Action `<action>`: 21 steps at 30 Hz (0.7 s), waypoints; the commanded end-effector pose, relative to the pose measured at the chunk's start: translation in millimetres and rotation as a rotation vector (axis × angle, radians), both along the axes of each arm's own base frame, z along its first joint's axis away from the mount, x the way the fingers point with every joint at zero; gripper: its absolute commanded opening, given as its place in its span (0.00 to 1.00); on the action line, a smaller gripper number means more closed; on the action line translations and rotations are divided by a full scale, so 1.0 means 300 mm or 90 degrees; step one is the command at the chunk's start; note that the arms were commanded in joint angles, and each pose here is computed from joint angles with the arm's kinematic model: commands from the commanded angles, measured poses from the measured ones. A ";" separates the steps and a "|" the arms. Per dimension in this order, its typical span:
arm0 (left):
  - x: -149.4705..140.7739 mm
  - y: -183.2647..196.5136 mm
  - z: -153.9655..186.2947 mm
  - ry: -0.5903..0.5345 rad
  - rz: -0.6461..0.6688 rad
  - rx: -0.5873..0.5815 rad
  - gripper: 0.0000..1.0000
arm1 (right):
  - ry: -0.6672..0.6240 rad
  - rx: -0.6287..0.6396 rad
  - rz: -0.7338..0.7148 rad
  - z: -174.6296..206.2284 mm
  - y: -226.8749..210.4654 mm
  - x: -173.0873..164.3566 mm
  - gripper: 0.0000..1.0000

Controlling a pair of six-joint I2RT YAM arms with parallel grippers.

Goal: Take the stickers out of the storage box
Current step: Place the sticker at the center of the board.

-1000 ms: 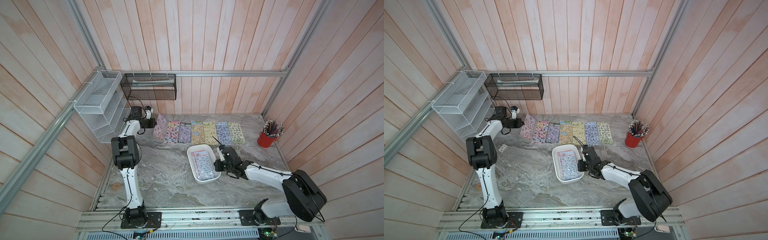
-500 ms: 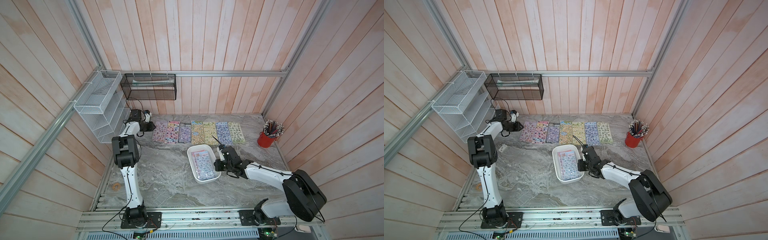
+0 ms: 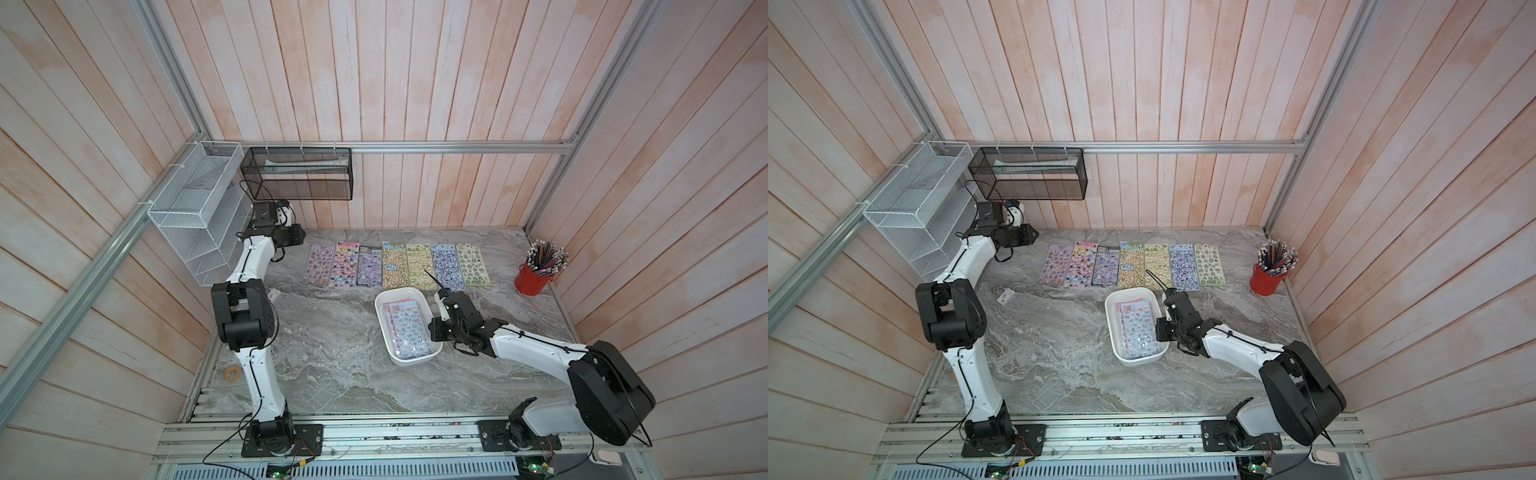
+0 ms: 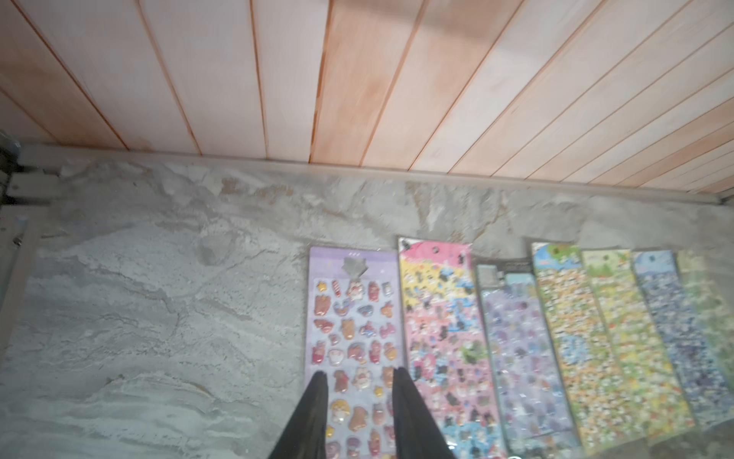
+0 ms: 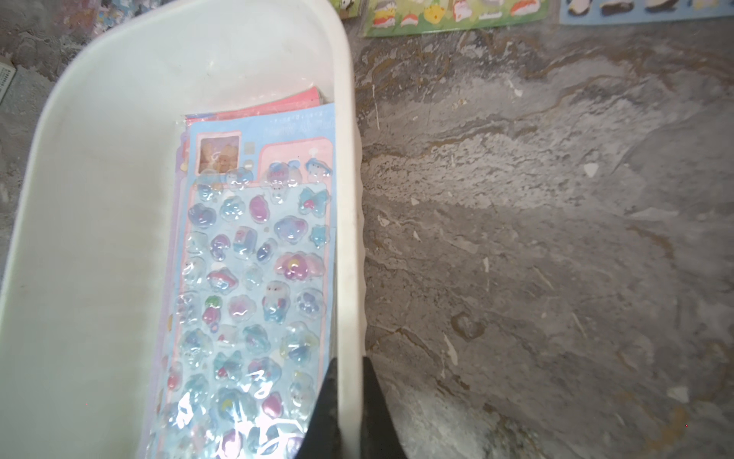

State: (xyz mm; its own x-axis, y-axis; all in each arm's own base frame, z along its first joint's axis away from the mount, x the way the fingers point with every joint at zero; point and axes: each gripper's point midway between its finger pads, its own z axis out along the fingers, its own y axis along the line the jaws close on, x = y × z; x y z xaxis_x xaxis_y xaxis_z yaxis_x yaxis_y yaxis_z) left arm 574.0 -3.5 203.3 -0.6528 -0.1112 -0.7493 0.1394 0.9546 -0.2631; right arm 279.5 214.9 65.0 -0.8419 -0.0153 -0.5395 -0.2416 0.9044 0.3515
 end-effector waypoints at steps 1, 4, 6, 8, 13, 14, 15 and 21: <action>-0.073 -0.152 0.100 -0.024 -0.006 -0.030 0.31 | -0.028 0.016 -0.015 0.054 0.005 0.017 0.00; -0.178 -0.289 0.148 -0.043 -0.030 -0.035 0.30 | -0.030 0.010 -0.024 0.049 -0.012 0.012 0.00; -0.258 -0.383 0.173 -0.053 -0.053 -0.031 0.30 | -0.031 0.010 -0.028 0.049 -0.018 0.007 0.00; -0.345 -0.487 0.181 -0.057 -0.082 -0.039 0.30 | -0.032 0.010 -0.036 0.047 -0.026 0.006 0.00; -0.557 -0.722 0.153 -0.044 -0.138 -0.046 0.30 | -0.024 0.008 -0.049 0.025 -0.041 -0.004 0.00; -0.585 -0.755 0.142 -0.037 -0.139 -0.044 0.30 | -0.022 0.008 -0.052 0.020 -0.043 -0.007 0.00; -0.618 -0.787 0.125 -0.026 -0.136 -0.037 0.30 | -0.020 0.009 -0.054 0.016 -0.045 -0.009 0.00; -0.789 -0.974 0.030 0.024 -0.150 -0.011 0.30 | -0.013 0.008 -0.067 -0.010 -0.060 -0.022 0.00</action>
